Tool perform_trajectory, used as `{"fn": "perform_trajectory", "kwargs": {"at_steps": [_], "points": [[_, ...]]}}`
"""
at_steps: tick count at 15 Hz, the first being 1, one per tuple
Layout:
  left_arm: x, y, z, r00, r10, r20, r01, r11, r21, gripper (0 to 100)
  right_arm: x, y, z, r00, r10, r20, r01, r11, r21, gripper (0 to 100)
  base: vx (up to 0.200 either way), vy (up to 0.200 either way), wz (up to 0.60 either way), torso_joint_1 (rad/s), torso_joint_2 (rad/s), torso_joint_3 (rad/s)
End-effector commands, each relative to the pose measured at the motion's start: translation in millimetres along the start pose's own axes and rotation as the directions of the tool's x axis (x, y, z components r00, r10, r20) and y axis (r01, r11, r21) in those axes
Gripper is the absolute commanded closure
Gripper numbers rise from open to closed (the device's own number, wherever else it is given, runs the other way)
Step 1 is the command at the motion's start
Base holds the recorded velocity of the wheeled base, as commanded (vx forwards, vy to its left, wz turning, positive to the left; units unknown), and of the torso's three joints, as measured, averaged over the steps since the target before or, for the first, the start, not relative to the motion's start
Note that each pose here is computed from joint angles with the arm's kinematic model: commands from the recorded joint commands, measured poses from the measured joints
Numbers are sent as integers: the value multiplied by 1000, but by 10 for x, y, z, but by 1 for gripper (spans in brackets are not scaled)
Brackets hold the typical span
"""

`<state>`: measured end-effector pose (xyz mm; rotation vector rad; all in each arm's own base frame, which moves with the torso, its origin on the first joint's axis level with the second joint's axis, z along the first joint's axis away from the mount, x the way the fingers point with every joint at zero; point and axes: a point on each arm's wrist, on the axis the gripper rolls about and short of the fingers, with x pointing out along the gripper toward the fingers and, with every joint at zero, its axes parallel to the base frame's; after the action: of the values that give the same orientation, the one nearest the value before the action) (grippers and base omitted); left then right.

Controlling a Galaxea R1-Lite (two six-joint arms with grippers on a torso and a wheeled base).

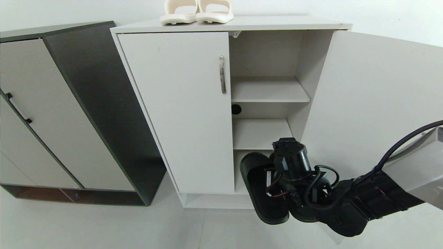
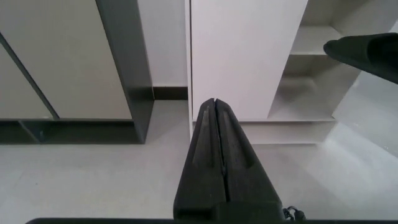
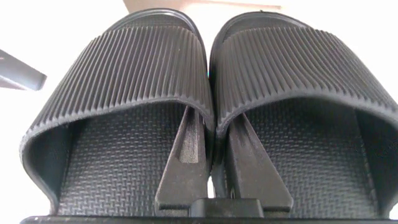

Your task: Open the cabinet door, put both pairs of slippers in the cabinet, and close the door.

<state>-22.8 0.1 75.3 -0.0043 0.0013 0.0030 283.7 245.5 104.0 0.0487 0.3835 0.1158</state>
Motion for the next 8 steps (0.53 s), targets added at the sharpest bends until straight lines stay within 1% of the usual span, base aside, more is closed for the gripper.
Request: {"fn": "perform_trajectory", "kwargs": {"at_steps": [1,4,7,8], "points": [[1,0,1,1000,0,-2,0,1000,0,100,81,23,-44,1000,-10,-7,10,1000,-5,100,0,0,0,2,2,-193],[1,0,1,1000,0,-2,0,1000,0,100,156,69,-56,1000,-10,-3,10,1000,1,100,0,0,0,7,2,-199],[1,0,1,1000,2,-2,-2,1000,0,100,197,109,-1,998,-53,45,51,998,39,100,0,0,0,4,4,-191],[1,0,1,1000,2,-2,-2,1000,0,100,194,113,24,996,-57,72,53,997,58,100,0,0,0,7,2,-95]]}}
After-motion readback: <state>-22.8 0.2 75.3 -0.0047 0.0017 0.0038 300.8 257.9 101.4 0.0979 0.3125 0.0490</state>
